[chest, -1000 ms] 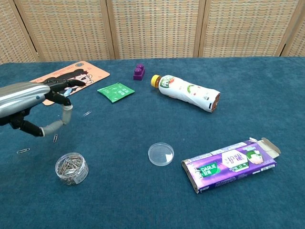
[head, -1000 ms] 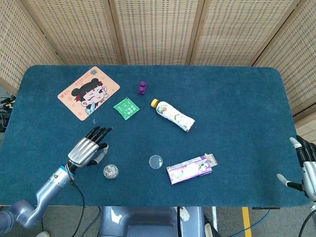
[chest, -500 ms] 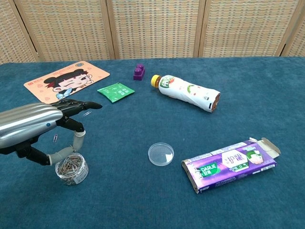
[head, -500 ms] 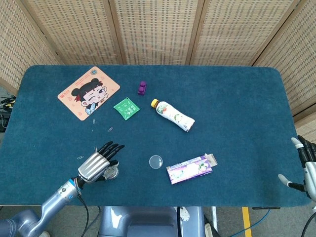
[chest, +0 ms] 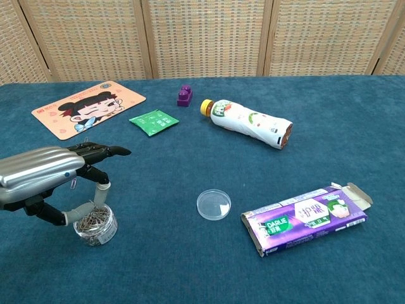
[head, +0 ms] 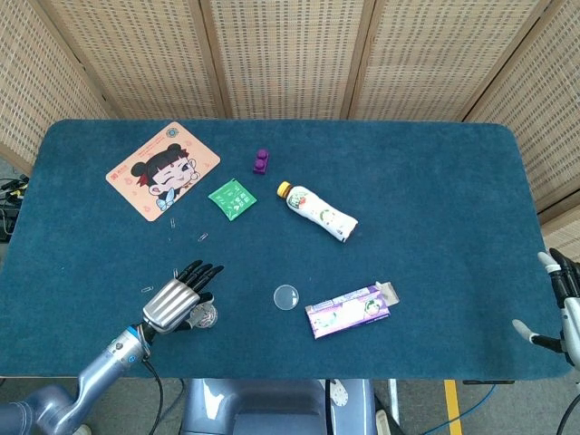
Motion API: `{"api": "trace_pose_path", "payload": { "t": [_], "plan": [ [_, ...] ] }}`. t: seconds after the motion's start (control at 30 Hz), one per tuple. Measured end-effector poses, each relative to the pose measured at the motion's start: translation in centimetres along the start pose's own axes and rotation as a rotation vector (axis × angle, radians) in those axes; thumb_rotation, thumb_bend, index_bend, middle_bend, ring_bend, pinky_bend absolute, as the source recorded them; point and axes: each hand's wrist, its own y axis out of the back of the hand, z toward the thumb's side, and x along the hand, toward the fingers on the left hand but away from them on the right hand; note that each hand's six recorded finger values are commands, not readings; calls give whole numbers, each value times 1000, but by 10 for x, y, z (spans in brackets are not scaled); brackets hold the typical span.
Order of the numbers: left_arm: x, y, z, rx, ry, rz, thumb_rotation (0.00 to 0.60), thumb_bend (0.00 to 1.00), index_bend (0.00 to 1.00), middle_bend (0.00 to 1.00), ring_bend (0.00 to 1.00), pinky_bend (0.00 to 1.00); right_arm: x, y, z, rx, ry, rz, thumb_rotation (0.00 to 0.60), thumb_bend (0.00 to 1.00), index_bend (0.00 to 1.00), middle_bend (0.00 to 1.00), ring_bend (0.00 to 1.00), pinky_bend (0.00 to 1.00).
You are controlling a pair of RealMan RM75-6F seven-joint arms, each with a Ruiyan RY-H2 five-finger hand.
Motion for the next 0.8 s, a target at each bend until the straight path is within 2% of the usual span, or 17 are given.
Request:
{"api": "trace_pose_path", "payload": {
  "t": [0.2,0.27,0.33,0.4,0.6,0.8],
  "plan": [
    [-2,-1,-2,3,22,-12,600,510,731,0,0,0,1,1,1,-3,5,-1,600,0,13,0,0,0],
    [-3,-3,-3,1,26,-22,600,464,616,0,0,0,1,1,1,-5,5,-3,600,0,13,0,0,0],
    [-4,-4,-3,-2,33,-34,600,357,430,0,0,0,1,2,1,-5,4,-4,600,0,13,0,0,0],
    [-4,-4,-3,0,39,-44,600,283,349,0,0,0,1,2,1,-5,4,-4,600,0,13,0,0,0],
    [-6,-2,-4,-8,44,-48,600,237,334,0,0,0,1,2,0,-6,4,-5,600,0,13,0,0,0],
    [-10,10,-8,-29,44,-10,600,232,326,0,0,0,2,3,0,-9,4,-6,600,0,13,0,0,0]
  ]
}}
